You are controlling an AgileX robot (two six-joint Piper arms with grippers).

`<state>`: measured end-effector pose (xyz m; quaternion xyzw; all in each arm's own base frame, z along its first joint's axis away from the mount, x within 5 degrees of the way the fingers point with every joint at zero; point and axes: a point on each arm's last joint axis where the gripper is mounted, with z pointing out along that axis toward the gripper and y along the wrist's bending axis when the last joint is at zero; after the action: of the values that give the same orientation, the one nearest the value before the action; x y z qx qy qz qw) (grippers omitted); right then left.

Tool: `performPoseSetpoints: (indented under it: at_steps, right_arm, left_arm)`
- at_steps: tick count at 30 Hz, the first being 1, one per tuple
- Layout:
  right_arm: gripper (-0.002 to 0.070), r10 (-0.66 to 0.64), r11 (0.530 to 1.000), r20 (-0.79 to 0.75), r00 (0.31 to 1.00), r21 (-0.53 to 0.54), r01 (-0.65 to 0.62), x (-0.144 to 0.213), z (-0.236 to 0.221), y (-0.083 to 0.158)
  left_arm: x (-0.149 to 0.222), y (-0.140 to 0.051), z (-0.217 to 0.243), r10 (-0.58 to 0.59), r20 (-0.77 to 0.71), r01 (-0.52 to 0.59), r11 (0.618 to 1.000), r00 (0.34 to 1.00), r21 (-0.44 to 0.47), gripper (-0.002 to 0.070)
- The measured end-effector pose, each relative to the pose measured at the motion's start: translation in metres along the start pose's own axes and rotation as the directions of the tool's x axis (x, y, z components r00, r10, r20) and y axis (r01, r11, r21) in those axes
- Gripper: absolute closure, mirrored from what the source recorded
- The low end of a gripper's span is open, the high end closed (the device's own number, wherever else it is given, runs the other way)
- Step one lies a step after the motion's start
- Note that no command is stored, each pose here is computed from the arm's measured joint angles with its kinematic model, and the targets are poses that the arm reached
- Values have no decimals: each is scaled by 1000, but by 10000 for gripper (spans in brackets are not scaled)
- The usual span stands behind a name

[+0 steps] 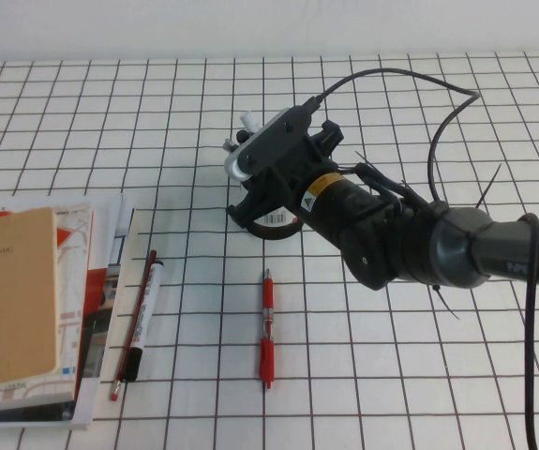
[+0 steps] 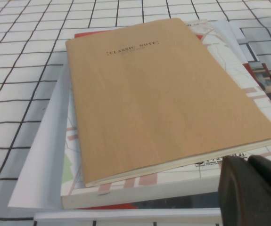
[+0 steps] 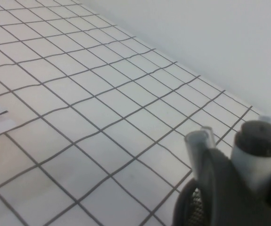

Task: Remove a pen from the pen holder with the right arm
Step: 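Take a marker out of the pen holder and lay it on the table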

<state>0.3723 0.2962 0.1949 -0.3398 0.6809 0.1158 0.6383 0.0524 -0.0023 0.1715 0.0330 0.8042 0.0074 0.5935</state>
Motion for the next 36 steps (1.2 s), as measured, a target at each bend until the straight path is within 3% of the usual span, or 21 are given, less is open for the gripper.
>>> performPoseSetpoints:
  at_steps: [9,17,25,30,36]
  right_arm:
    - [549,2,1000,-35,999,-17,-2,-20,-11,-5]
    - [549,85,996,29,996,10,-85,-92,-53,-29]
    - [549,249,963,-114,962,-74,-258,-145,-118,-39]
    - [549,377,900,-310,873,-100,-425,-150,-151,-38]
    - [549,514,798,-590,622,64,-599,-127,-168,-37]
  left_arm:
    - [0,0,0,0,0,0,1000,1000,0,679]
    - [0,0,0,0,0,0,1000,1000,0,679]
    - [0,0,0,0,0,0,1000,1000,0,679]
    - [0,0,0,0,0,0,1000,1000,0,680]
    - [0,0,0,0,0,0,1000,1000,0,679]
